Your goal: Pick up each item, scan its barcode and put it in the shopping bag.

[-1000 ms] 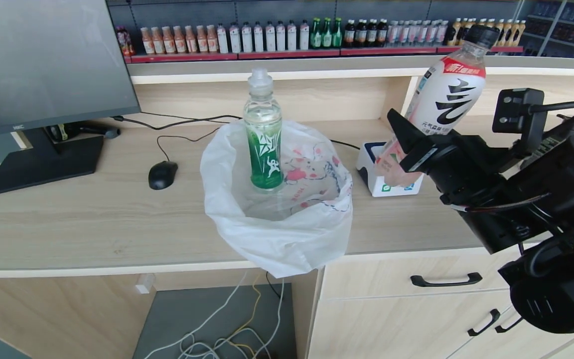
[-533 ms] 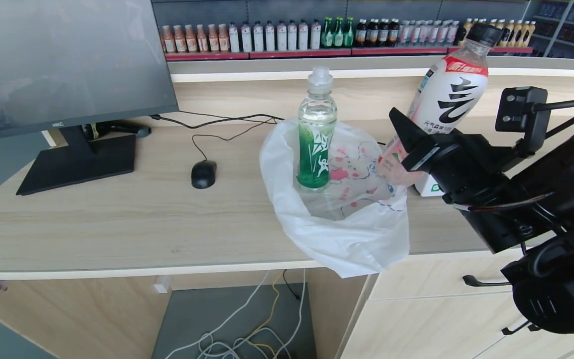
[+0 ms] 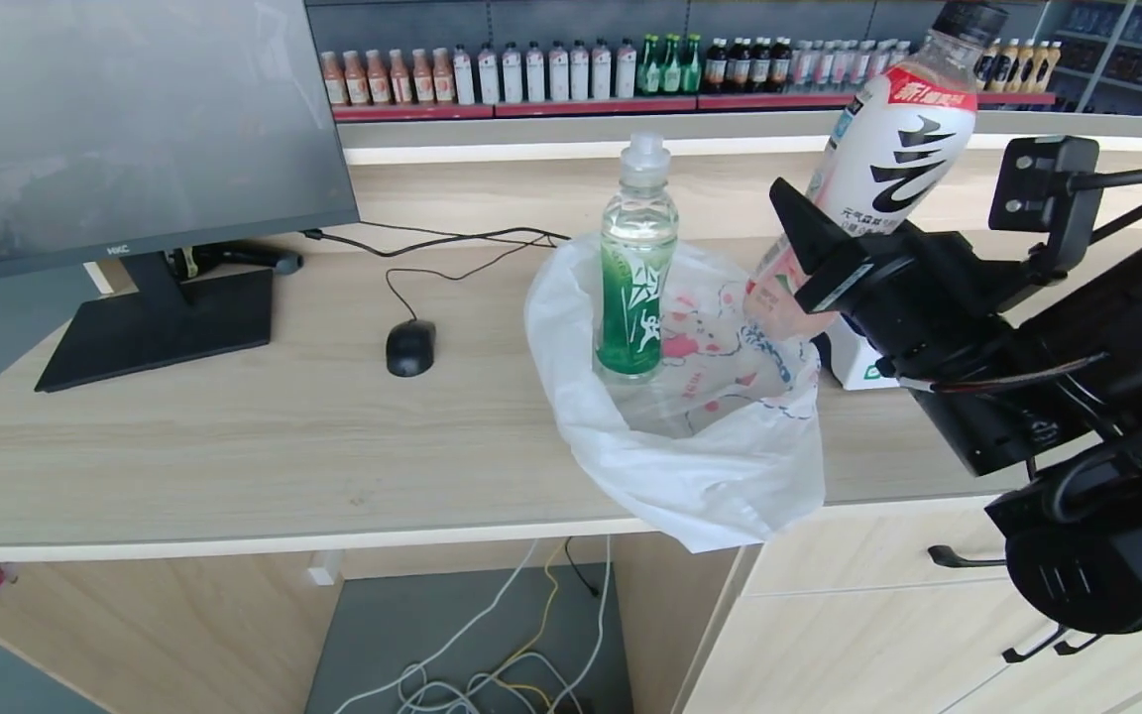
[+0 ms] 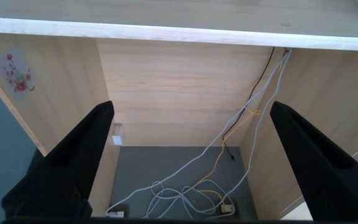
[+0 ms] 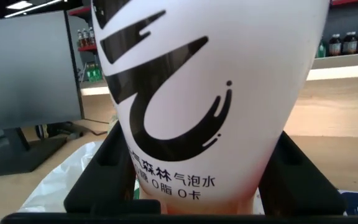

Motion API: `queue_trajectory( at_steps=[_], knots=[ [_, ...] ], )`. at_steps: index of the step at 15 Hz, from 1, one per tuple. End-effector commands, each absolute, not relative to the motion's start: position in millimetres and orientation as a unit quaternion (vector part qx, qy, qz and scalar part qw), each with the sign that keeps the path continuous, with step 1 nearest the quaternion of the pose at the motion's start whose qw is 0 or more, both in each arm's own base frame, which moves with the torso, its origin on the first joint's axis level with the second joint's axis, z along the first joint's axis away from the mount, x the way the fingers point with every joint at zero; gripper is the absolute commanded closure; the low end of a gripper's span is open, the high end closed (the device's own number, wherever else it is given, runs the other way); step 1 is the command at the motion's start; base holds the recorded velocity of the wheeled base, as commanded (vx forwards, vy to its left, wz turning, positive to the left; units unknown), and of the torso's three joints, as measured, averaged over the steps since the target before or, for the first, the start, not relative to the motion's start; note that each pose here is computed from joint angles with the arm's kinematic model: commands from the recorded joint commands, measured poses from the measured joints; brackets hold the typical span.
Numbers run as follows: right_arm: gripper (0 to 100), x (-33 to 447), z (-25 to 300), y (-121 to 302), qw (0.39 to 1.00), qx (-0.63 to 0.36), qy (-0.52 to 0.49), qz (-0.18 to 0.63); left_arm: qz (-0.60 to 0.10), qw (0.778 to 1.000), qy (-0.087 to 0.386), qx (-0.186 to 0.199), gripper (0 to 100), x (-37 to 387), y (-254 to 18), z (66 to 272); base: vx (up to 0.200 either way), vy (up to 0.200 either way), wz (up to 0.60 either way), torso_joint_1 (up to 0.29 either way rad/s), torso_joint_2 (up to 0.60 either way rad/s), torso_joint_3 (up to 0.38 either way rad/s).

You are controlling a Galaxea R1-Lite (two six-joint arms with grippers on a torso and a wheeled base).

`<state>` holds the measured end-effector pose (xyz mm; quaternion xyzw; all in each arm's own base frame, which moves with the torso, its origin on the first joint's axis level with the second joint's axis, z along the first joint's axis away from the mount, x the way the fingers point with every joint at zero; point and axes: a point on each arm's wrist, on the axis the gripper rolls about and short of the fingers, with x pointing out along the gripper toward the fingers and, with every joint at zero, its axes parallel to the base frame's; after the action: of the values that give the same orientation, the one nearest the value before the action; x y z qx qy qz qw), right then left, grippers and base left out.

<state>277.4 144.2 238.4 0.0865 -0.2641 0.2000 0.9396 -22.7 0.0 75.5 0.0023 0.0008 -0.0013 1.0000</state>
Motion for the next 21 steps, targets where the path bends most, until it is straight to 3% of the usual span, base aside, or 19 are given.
queue_trajectory(
  at_steps=[1, 8, 21],
  knots=[
    [100, 286.7, 227.6, 151.0, 0.939, 0.066, -0.253, 0.222, -0.002, 1.000, 0.001, 0.002, 0, -22.7, 0.0, 75.5, 0.000, 0.000, 0.00, 0.000, 0.00, 0.000],
    [100, 335.6, 201.6, 159.3, 0.941, 0.031, -0.247, 0.229, -0.002, 1.000, 0.001, 0.002, 0, -22.7, 0.0, 75.5, 0.000, 0.000, 0.00, 0.000, 0.00, 0.000],
    [100, 365.8, 175.0, 154.1, 0.957, 0.014, -0.197, 0.213, -0.002, 1.000, 0.001, 0.002, 0, -22.7, 0.0, 75.5, 0.000, 0.000, 0.00, 0.000, 0.00, 0.000]
  ],
)
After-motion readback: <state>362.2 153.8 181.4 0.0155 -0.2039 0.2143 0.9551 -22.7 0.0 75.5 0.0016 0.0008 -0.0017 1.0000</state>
